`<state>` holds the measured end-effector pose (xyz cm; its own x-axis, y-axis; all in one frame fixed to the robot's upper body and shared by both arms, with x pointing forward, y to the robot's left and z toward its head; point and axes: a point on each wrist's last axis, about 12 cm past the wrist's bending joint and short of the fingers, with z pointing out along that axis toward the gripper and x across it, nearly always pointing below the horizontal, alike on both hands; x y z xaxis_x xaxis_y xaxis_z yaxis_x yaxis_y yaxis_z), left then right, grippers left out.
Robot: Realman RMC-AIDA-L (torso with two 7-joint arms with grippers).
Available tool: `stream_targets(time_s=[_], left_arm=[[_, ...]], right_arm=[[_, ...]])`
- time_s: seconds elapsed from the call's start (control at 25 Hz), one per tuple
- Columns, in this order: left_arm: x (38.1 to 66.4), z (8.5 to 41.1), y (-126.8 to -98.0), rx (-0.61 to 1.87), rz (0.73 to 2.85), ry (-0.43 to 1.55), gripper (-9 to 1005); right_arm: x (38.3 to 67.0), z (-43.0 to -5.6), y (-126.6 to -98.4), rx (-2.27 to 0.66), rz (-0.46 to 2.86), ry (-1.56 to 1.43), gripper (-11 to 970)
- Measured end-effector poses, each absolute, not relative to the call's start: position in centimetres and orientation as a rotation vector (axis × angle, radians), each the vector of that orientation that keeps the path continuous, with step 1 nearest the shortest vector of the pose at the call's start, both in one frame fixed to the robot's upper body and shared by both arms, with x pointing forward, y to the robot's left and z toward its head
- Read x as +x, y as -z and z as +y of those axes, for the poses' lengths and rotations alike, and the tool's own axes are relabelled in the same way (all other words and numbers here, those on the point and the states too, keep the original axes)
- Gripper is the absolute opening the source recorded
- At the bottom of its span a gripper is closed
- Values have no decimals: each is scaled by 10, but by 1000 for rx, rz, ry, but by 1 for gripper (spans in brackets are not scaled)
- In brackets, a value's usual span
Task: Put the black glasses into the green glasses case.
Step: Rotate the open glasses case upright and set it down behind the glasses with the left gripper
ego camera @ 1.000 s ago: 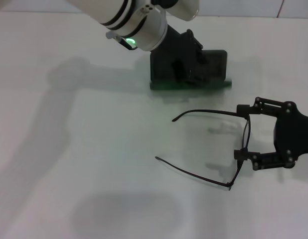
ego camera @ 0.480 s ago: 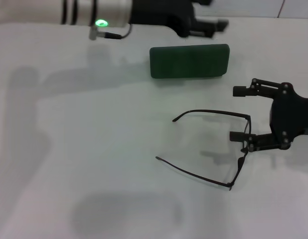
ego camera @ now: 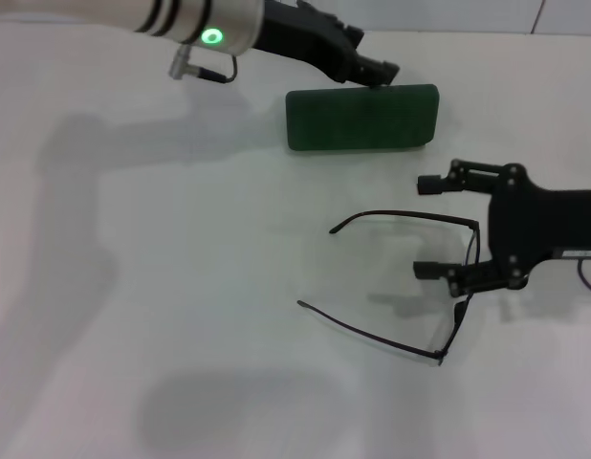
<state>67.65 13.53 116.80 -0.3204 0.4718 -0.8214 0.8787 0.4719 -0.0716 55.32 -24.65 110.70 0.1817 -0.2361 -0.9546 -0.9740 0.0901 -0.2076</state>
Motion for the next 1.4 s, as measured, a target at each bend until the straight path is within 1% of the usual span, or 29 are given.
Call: stream_targets(time_s=[0.2,0.28,0.48,0.6,0.88,1.4], left_arm=[[686,116,-1164,1110,2100,532,748],[686,113,-1164,1121,2111,524,748],[681,96,-1162,1264,2142,451,748],[679,88,-1160,1318,2140,415,748],[681,79,-1156,1333,2102,362,747],[679,71,-1156,1418,2072,313,746]], right_arm=[[552,-237,-1102,-1384,1277,-865,873],[551,-236,-1101,-1381,1276,-867,873],[549,-236,-1098,-1380,1280,-873,873],[547,-236,-1096,-1384,1286,-876,873],[545,-237,-1095,-1382,1290,-877,873],[546,-240,-1095,-1385,1296,-868,873]])
